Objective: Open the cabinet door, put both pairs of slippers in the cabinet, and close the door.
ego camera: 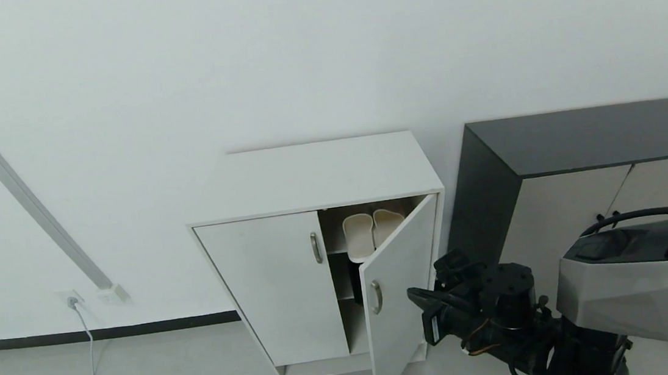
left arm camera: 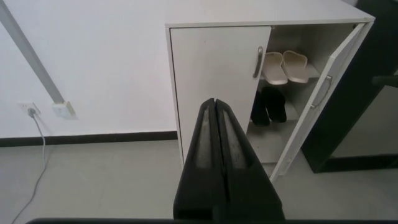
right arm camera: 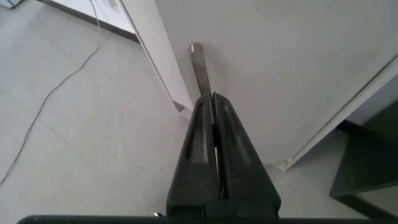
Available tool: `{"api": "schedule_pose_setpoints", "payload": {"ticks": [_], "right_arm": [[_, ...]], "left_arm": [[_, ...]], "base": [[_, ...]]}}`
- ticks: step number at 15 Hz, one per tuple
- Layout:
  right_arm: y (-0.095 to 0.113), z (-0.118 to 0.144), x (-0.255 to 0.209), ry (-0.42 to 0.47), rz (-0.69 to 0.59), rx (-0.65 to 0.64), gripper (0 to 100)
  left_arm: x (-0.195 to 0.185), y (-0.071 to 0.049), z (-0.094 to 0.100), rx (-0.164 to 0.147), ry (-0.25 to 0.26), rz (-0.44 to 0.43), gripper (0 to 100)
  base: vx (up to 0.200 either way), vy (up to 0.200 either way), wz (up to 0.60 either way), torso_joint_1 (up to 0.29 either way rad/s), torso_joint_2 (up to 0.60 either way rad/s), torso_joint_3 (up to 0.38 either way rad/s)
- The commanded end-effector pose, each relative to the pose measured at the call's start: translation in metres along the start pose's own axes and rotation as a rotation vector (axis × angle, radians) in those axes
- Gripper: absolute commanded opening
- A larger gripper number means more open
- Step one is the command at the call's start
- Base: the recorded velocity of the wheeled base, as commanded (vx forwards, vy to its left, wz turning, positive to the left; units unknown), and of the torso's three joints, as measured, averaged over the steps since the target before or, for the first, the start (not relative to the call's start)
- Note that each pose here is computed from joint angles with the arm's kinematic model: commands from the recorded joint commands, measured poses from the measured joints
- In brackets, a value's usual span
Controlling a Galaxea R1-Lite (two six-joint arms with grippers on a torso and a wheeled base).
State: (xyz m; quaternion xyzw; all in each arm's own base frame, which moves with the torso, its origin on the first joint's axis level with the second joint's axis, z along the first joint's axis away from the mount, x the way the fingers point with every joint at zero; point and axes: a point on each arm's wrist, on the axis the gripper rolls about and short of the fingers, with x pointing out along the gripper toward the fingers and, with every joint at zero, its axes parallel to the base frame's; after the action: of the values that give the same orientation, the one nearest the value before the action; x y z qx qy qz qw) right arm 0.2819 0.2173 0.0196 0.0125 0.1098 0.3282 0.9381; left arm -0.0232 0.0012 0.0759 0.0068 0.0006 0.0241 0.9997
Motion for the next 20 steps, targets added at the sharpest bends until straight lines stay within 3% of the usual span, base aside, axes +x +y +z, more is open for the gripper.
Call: {"api": "schedule_pose_setpoints", "payload": {"ticks": [1, 9, 20], "right_arm": [[0.0, 0.005, -0.007, -0.001, -0.001, 0.0, 0], [-0.002, 0.004, -0.012, 0.015, -0.007, -0.001, 0], [-0.008, 0.015, 0.024, -0.029, -0.017, 0.0, 0]], "left_arm": [[0.0, 0.0, 0.0, 0.0, 0.002, -0.001, 0], [0.0, 0.0, 0.0, 0.0, 0.002, -0.001, 0], [0.0, 0.0, 0.0, -0.001, 0.002, -0.001, 0]], "base": [[0.2, 0.0, 0.0, -0.002, -0.01, -0.002], [0.025, 0.0, 0.0, 0.001, 0.0, 0.0], [0.0, 0.0, 0.0, 0.0, 0.0, 0.0]]}}
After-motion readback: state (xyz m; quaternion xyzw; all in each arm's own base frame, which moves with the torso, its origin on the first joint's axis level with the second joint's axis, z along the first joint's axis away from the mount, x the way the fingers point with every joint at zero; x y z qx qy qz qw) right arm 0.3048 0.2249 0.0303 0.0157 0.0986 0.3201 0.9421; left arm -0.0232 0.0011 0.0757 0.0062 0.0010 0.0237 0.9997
